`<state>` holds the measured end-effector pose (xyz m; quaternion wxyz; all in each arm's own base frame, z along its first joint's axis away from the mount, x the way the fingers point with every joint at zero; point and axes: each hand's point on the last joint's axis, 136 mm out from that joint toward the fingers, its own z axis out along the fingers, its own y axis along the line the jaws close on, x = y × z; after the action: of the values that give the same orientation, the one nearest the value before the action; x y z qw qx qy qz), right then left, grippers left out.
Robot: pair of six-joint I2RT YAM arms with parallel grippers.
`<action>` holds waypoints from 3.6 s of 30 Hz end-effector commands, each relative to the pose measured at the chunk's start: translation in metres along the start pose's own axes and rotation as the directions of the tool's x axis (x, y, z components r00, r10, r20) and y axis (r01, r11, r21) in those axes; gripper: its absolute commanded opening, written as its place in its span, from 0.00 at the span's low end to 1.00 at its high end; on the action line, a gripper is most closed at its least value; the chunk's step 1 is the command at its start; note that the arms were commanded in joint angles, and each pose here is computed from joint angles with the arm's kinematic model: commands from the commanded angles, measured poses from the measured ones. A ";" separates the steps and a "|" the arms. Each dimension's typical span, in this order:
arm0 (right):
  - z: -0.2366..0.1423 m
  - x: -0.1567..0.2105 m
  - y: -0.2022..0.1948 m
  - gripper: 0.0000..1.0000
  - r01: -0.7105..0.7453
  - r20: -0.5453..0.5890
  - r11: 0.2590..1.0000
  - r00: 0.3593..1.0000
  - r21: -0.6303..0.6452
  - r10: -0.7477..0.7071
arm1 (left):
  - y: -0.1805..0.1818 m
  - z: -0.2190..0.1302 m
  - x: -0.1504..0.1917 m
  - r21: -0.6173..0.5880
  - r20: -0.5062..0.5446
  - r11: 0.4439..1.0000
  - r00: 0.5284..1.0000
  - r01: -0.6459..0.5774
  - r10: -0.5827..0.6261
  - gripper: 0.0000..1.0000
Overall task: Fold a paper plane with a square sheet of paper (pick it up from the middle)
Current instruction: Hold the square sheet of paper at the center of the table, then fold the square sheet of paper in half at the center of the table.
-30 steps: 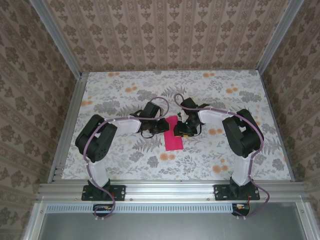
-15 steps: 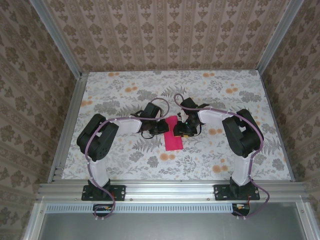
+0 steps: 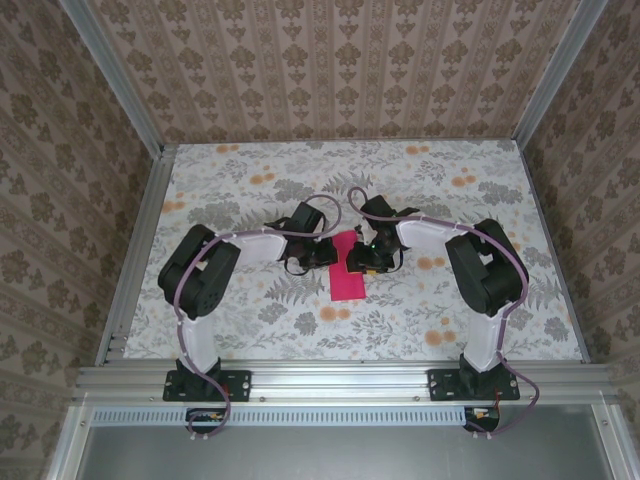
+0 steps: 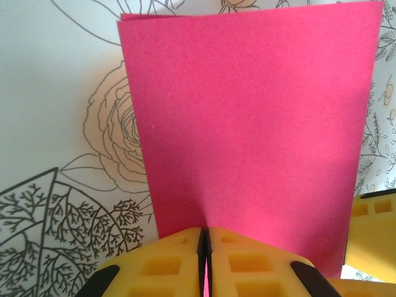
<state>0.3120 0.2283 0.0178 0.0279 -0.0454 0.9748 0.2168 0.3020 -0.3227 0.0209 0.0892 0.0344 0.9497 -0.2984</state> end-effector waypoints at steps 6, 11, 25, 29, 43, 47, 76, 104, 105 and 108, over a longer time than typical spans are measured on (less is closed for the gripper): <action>-0.032 -0.003 -0.008 0.46 -0.018 0.114 0.999 0.993 0.035 0.014 | 0.020 0.013 0.018 -0.084 -0.072 0.996 0.997 -0.009 0.003 0.12; -0.042 -0.006 0.016 0.42 0.008 0.162 0.996 0.987 -0.093 0.007 | 0.021 0.015 0.021 -0.088 -0.084 0.996 0.996 -0.015 0.007 0.12; -0.029 -0.013 0.039 0.25 0.005 0.114 0.973 0.993 -0.231 0.022 | 0.022 0.017 0.023 -0.093 -0.100 0.995 0.995 -0.023 0.014 0.12; -0.017 -0.011 0.036 0.23 -0.010 0.076 0.974 0.997 -0.226 0.028 | 0.022 0.017 0.023 -0.096 -0.104 0.995 0.994 -0.026 0.016 0.11; 0.001 -0.003 -0.001 0.22 -0.070 0.044 0.994 0.996 -0.083 0.074 | 0.024 0.019 0.024 -0.108 -0.118 0.994 0.993 -0.028 0.015 0.11; 0.002 -0.002 -0.006 0.23 -0.081 0.044 0.994 0.995 -0.072 0.085 | 0.025 0.020 0.025 -0.112 -0.123 0.993 0.992 -0.027 0.013 0.11; 0.004 0.042 -0.018 0.20 -0.135 -0.024 0.984 0.991 -0.113 0.133 | 0.032 0.024 0.027 -0.145 -0.133 0.989 0.991 -0.022 0.003 0.10; -0.012 0.059 -0.007 0.15 -0.105 -0.013 0.983 0.994 -0.149 0.104 | 0.033 0.026 0.027 -0.149 -0.129 0.989 0.992 -0.021 0.001 0.10; -0.016 0.057 -0.001 0.15 -0.093 -0.004 0.982 0.996 -0.166 0.093 | 0.033 0.026 0.027 -0.149 -0.128 0.989 0.992 -0.019 0.000 0.10; -0.019 0.059 0.007 0.16 -0.075 -0.002 0.979 0.997 -0.190 0.077 | 0.032 0.026 0.026 -0.148 -0.126 0.989 0.992 -0.019 0.000 0.10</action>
<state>0.2551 0.2167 0.0210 0.0144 -0.0003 0.9536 0.3008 0.3042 -0.3333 0.0187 0.0769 0.0572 0.9523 -0.2896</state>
